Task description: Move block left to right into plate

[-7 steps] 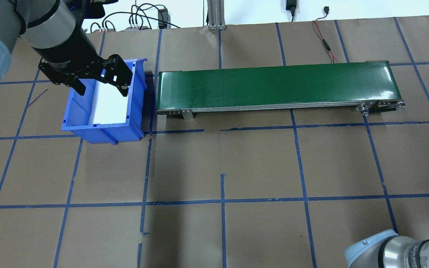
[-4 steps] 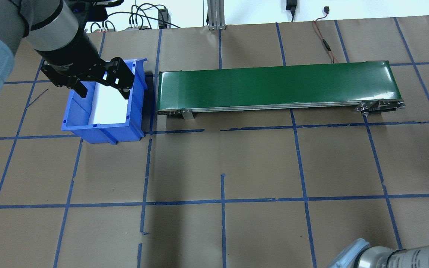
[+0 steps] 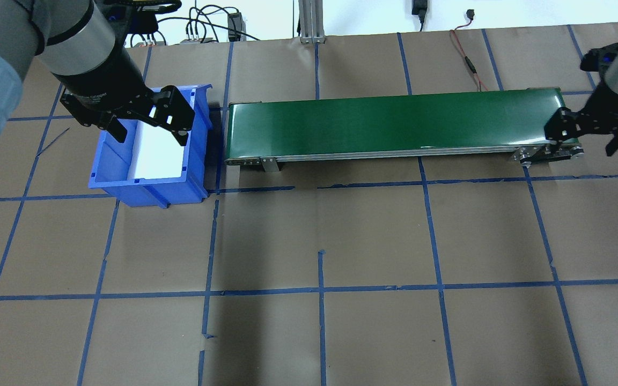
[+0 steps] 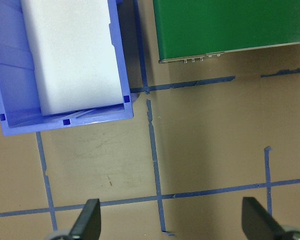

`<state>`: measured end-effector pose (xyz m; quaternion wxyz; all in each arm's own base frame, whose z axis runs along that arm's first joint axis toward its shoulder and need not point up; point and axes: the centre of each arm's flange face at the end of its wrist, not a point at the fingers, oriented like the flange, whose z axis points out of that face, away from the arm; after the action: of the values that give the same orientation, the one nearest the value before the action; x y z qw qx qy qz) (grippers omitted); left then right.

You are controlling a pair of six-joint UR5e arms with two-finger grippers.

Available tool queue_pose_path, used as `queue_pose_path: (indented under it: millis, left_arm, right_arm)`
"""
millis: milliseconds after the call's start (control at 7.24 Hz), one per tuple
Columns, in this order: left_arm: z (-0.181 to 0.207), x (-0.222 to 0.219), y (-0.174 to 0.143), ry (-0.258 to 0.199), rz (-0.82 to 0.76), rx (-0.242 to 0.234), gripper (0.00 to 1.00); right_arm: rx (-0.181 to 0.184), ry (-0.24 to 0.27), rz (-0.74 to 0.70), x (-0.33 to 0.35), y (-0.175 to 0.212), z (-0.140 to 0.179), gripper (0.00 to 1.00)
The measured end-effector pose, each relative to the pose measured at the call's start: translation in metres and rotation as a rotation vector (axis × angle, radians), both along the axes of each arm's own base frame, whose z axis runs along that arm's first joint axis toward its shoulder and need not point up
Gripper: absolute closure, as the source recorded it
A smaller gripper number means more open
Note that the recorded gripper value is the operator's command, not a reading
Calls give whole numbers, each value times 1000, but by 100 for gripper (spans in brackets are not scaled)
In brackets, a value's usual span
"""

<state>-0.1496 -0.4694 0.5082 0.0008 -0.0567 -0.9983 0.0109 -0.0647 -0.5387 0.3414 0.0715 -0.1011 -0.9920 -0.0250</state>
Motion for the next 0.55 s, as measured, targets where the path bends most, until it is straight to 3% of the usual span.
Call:
queue_pose_path:
  millis: [276, 552]
  left_arm:
    - [1, 2, -1, -1, 2, -3, 0]
    - [2, -1, -2, -3, -7, -5, 0]
  right_arm:
    - [32, 35, -13, -42, 6, -10, 0]
    - [126, -22, -28, -162, 60, -32, 0]
